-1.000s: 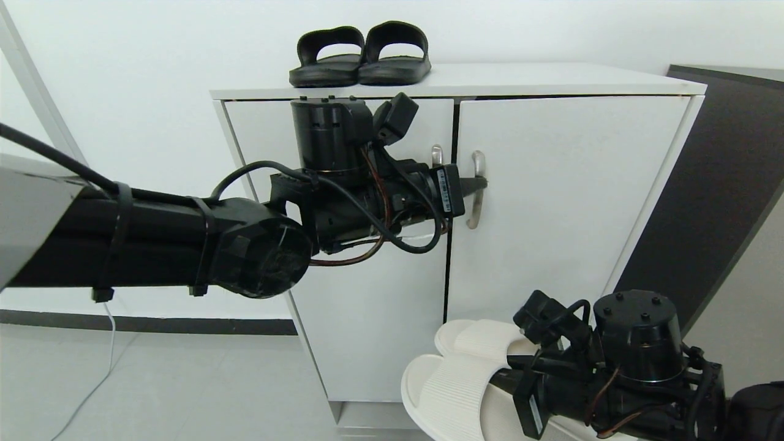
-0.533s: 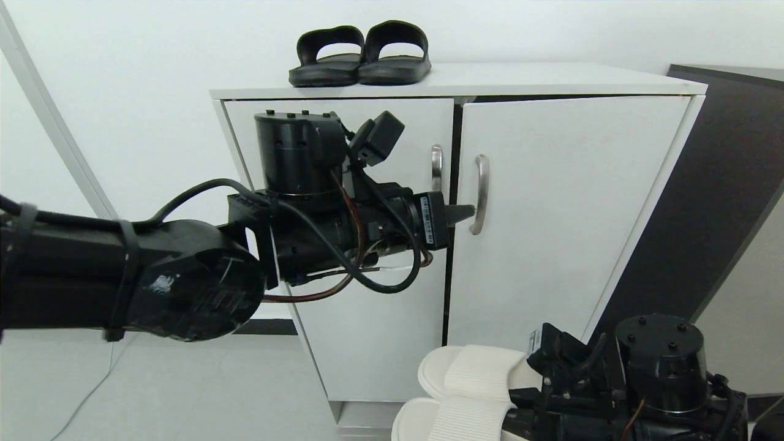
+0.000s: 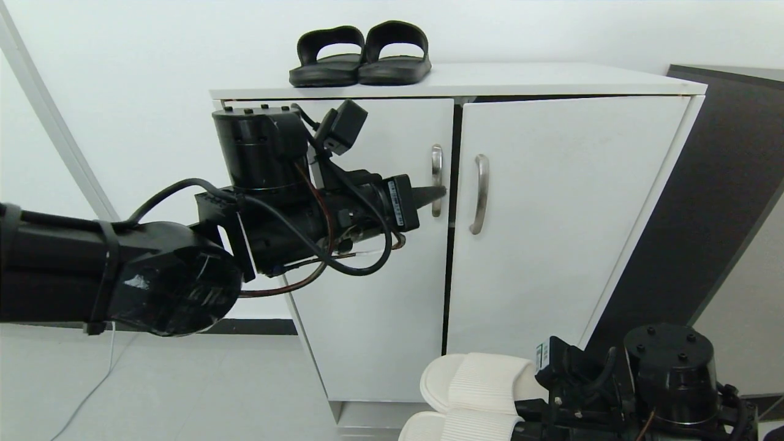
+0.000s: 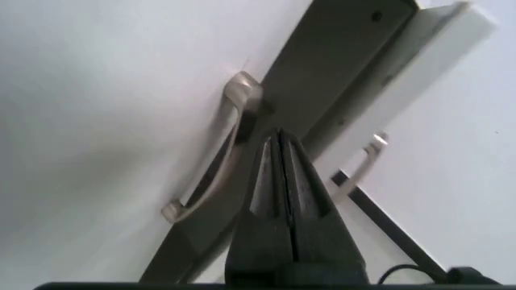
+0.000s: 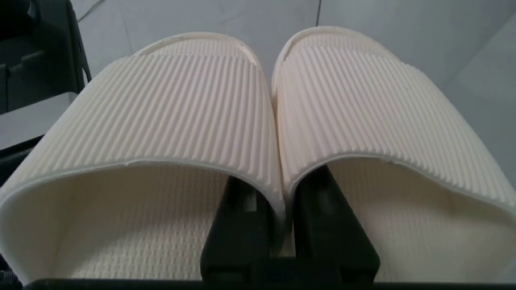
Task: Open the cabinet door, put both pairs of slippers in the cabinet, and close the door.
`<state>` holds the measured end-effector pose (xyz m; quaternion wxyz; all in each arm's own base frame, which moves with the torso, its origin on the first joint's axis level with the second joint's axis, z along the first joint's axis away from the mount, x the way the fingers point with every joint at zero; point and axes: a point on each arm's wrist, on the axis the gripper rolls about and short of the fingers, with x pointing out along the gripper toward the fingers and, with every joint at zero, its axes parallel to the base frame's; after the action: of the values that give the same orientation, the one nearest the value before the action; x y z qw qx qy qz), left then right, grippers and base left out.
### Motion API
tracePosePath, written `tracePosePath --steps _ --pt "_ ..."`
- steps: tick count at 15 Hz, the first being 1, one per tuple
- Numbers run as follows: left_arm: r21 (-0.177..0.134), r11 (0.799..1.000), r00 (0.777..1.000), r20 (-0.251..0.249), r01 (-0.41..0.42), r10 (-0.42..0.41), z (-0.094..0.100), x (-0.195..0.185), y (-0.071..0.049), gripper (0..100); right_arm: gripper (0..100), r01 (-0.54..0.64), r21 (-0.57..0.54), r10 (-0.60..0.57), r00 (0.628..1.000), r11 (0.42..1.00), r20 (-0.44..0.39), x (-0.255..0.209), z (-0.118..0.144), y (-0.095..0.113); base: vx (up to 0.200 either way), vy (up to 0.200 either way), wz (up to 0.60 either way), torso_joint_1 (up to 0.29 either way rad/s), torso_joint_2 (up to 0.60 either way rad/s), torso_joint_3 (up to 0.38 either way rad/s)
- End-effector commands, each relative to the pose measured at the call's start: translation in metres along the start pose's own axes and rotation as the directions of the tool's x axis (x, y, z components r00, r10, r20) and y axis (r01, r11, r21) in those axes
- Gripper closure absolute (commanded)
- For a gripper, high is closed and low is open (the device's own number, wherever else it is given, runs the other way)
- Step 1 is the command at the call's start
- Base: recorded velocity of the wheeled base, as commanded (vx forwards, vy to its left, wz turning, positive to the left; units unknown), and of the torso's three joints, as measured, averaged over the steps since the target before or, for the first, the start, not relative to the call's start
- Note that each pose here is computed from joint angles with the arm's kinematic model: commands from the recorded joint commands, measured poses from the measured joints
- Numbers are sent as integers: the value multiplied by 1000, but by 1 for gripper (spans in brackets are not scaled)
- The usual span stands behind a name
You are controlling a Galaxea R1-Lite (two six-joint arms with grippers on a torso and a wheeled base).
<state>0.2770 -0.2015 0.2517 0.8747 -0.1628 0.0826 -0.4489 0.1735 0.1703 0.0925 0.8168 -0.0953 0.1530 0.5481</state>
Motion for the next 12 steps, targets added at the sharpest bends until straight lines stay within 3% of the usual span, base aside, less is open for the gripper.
tracePosePath --steps 1,5,9,12 --pt "-3 1000 1000 -2 -16 16 -2 10 10 100 100 0 -1 0 1000 1000 2 0 0 0 0 0 0 0 0 0" --pt "-28 1000 999 32 -6 7 7 32 15 100 100 2 -3 -2 1000 1000 1 0 0 0 0 0 0 0 0 0" --pt "-31 1000 999 41 3 -1 6 50 21 100 100 -1 -8 1 1000 1000 1 0 0 1 0 0 0 0 0 0" --pt "-29 999 999 41 19 -18 5 55 16 100 100 -5 -9 5 1000 1000 -3 1 0 1 0 0 0 0 0 0"
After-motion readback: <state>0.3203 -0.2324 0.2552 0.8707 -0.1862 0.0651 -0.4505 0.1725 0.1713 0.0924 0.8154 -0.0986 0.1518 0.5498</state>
